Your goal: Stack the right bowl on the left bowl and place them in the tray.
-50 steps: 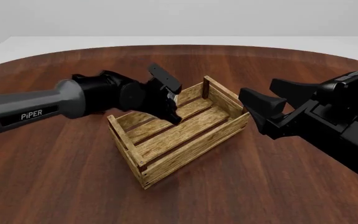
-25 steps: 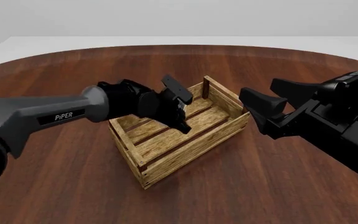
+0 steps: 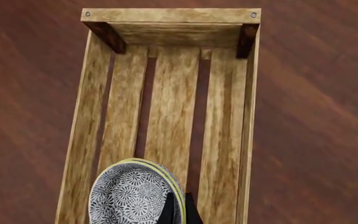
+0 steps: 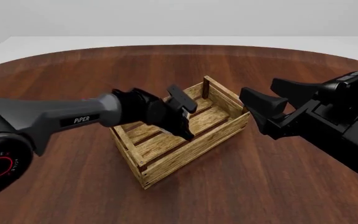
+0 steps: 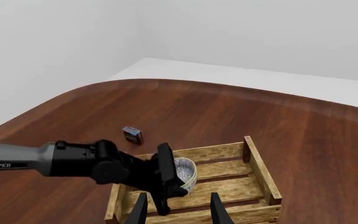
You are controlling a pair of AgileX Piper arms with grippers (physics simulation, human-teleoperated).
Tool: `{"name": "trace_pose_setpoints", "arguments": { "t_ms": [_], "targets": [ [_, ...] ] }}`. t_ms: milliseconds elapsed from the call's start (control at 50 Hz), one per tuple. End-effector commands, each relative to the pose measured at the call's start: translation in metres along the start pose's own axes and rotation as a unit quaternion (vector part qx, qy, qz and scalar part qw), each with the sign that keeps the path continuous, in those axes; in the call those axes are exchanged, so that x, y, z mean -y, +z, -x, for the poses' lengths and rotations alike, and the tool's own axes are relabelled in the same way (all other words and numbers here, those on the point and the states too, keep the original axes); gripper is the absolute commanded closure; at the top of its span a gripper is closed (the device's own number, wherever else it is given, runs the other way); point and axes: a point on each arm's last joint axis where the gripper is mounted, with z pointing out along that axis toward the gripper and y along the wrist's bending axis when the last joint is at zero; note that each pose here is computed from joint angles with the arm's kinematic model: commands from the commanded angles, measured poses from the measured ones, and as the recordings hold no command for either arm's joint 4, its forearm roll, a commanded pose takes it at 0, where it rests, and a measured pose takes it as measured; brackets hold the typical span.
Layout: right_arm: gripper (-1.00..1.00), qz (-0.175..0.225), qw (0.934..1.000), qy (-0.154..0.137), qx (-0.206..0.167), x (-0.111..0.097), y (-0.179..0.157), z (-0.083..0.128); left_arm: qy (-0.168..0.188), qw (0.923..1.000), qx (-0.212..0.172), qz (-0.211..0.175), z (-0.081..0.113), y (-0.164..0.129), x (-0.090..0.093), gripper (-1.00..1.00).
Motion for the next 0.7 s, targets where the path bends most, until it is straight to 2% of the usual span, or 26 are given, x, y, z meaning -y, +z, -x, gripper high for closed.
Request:
{"name": "trace_pose_setpoints", "arguments": {
  "t_ms": [20, 480, 500, 700],
  "targets": [
    [-1.00, 0.001, 1.0000, -0.001, -0.001, -0.0005, 0.0000, -0.0001, 0.011, 0.9998, 0.018, 0.000, 0.0007, 0.0004, 0.0094, 1.00],
    [-1.00, 0.002, 1.0000, -0.002, -0.002, -0.0006, 0.0000, -0.0006, 0.014, 0.9998, 0.011, -0.003, -0.0036, 0.0056, 0.0115, 1.00],
    [-1.00, 0.002, 1.0000, -0.001, -0.002, -0.0006, 0.0000, -0.0006, 0.015, 0.9998, 0.012, -0.003, -0.0032, 0.0048, 0.0115, -1.00],
    [-1.00, 0.002, 1.0000, -0.002, -0.002, -0.0006, 0.0003, -0.0010, 0.015, 0.9998, 0.015, -0.001, -0.0011, 0.0000, 0.0103, -1.00]
  ]
}}
